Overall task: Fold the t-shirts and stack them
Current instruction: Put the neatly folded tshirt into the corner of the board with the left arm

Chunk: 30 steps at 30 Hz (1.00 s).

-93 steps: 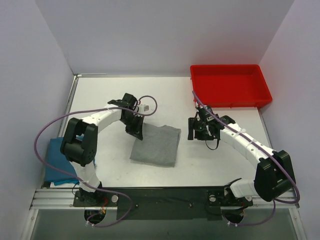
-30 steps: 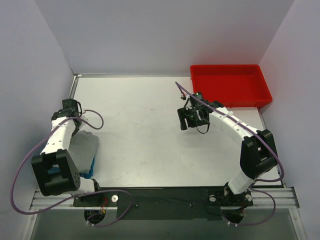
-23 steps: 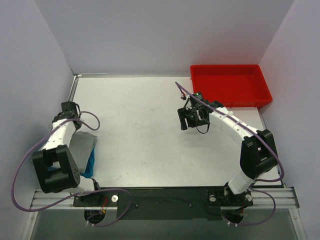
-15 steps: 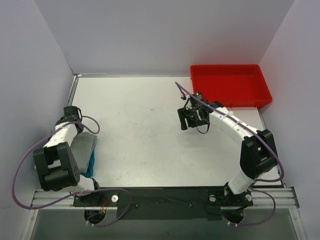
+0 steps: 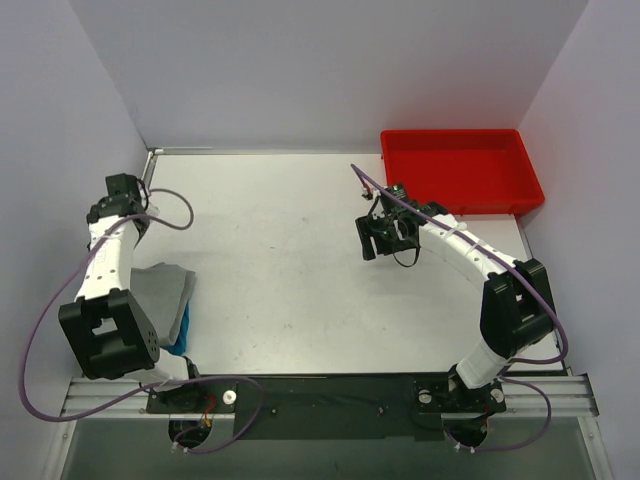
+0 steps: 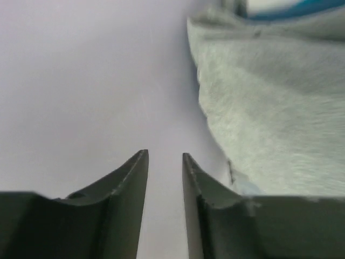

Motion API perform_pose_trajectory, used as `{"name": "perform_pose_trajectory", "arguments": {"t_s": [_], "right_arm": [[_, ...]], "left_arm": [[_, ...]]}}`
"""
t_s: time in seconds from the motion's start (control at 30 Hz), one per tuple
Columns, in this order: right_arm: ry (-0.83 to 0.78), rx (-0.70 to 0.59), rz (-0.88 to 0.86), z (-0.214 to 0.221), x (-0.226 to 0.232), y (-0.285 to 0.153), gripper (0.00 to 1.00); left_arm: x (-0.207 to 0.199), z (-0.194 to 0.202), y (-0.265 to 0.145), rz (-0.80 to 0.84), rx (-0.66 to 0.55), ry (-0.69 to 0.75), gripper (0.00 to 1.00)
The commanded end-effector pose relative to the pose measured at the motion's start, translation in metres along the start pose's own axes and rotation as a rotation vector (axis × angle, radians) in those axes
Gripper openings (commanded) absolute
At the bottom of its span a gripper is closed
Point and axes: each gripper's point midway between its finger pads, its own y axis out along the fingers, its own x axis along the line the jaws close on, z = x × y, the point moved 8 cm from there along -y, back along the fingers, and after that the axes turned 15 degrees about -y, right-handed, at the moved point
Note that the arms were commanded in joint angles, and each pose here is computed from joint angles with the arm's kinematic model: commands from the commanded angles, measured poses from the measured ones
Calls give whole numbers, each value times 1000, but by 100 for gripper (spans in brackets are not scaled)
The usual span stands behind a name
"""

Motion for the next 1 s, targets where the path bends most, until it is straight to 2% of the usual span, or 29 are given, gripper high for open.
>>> {"name": "perform_pose_trajectory", "arguments": {"t_s": [0.0, 0.03, 0.07, 0.13, 0.2, 0.33, 0.57, 0.73, 0.8, 0.87, 0.9, 0.97], "right_arm": [[0, 2, 6, 2, -1, -5, 63], [2, 1, 6, 1, -1, -6, 63], [2, -2, 6, 1, -1, -7, 63], [5, 5, 4, 2, -1, -6, 63], [5, 10, 3, 3, -1, -5, 63], [5, 25, 1, 5, 0, -5, 63], [5, 31, 20, 6, -2, -7, 63], [9, 26, 49, 11, -5, -12, 63], [17, 12, 62, 13, -8, -16, 63], [36, -28, 86, 15, -12, -19, 63], [55, -41, 101, 22, -15, -23, 64], [101, -117, 140, 28, -22, -27, 65]], "left_arm": [[-18, 4, -44, 439, -53, -104, 23], [-25, 6, -46, 486, -43, -96, 19], [-35, 15, -46, 530, 13, -60, 8], [-58, 27, -46, 613, 84, 16, 1], [-79, 33, -45, 662, 98, 74, 0], [-105, 36, -39, 707, 78, 95, 0], [-129, 30, 1, 655, 107, 90, 0], [-133, 21, 2, 686, 43, 63, 0], [-125, 11, -10, 704, -12, 37, 5], [-113, -1, -32, 750, -117, 19, 17], [-105, -10, -49, 766, -205, 36, 25], [-100, -19, -77, 831, -357, 65, 49]]}}
